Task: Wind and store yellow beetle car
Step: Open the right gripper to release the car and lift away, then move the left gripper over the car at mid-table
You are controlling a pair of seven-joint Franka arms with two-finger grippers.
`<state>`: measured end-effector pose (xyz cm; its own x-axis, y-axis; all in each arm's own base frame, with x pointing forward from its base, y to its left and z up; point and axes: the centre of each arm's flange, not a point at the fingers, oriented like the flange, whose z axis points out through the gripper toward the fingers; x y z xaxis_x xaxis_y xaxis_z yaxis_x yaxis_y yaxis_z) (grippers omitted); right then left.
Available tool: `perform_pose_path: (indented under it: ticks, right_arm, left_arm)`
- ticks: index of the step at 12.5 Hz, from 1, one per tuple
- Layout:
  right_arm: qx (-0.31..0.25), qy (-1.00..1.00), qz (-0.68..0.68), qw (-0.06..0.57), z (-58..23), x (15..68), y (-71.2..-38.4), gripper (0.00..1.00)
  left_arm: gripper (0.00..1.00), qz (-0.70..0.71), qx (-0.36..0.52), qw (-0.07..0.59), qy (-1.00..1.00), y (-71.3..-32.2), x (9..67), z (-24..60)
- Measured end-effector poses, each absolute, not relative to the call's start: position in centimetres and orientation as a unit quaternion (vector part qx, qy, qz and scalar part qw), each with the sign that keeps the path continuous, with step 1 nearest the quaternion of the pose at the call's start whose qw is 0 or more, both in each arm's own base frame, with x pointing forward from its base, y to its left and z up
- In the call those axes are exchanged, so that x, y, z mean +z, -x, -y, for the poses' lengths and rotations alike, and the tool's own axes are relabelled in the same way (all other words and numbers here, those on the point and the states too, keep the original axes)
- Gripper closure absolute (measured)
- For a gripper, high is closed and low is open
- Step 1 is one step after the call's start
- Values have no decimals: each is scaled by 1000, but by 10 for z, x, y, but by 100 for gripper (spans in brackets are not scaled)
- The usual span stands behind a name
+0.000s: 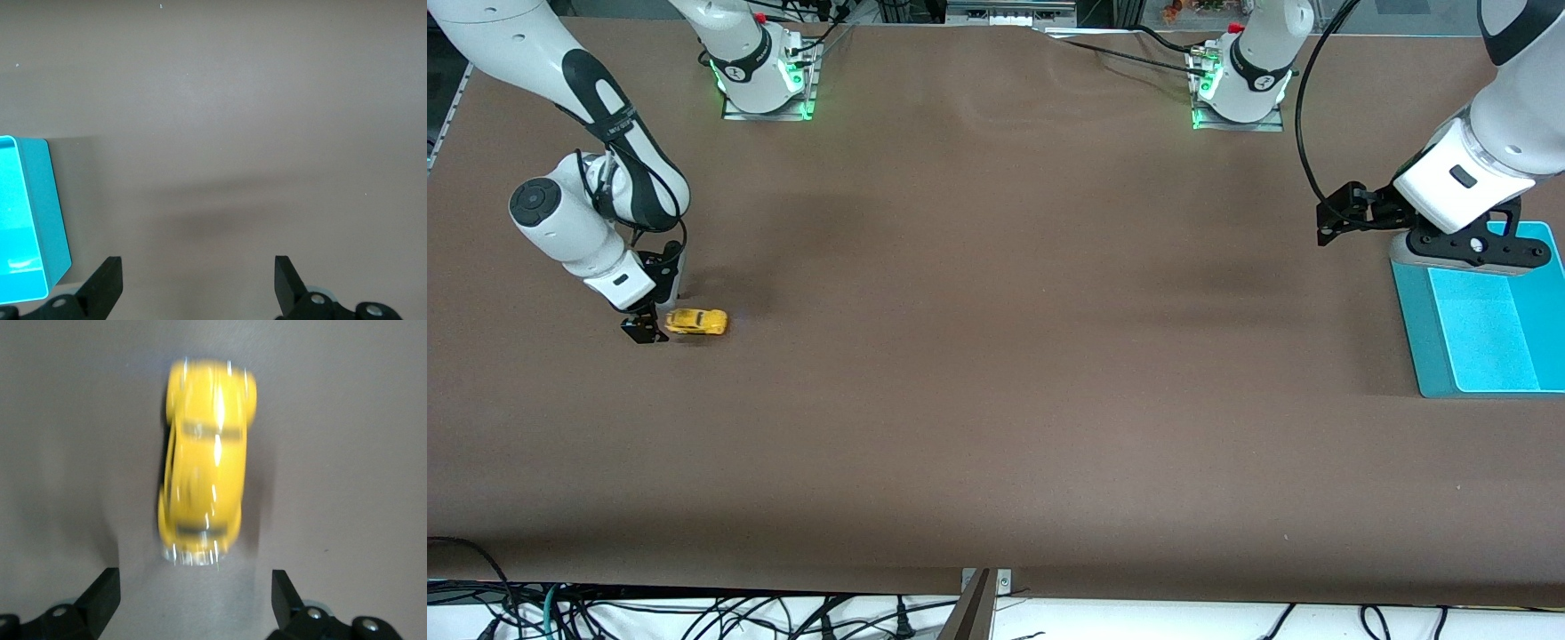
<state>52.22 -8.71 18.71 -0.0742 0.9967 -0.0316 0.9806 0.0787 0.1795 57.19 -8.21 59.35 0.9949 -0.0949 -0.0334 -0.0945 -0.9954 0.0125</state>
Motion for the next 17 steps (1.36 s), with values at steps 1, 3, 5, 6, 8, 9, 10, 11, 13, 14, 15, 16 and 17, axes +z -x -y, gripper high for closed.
perform_pose_path:
  ticks: [1,3,5,6,8,9,10,11,13,14,15,16,17]
  right_arm:
    - [61,-674,-732,77,82,195,-526,0]
    - [71,-681,-725,74,74,220,-536,0]
    - [76,-691,-717,56,68,256,-552,0]
    - [76,-698,-710,45,68,275,-560,0]
    - [78,-725,-684,21,68,314,-576,0]
    - [78,-743,-665,12,64,335,-584,0]
    - [80,-762,-643,5,57,356,-591,0]
    - [82,-780,-620,0,48,374,-596,0]
    - [81,-817,-570,-12,31,403,-601,0]
    - [79,-838,-540,-19,25,414,-604,0]
    - [74,-857,-509,-27,21,423,-606,0]
    - [71,-876,-476,-33,16,433,-608,0]
    - [72,-896,-436,-38,9,443,-611,0]
  left_arm:
    - [0,47,-17,5,-999,-572,594,82]
    - [0,47,-17,5,-999,-572,594,82]
    - [0,47,-17,5,-999,-572,594,82]
    - [0,47,-17,5,-999,-572,594,82]
    - [0,47,-17,5,-999,-572,594,82]
    - [0,48,-17,5,-999,-572,594,82]
    - [0,48,-17,5,-999,-572,594,83]
    - [0,49,-17,6,-999,-572,594,84]
    - [0,56,-17,6,-998,-570,594,92]
    - [0,63,-17,6,-998,-569,594,99]
    - [0,71,-17,7,-997,-567,594,108]
    - [0,81,-17,7,-997,-565,594,120]
    - [0,91,-19,8,-996,-563,592,131]
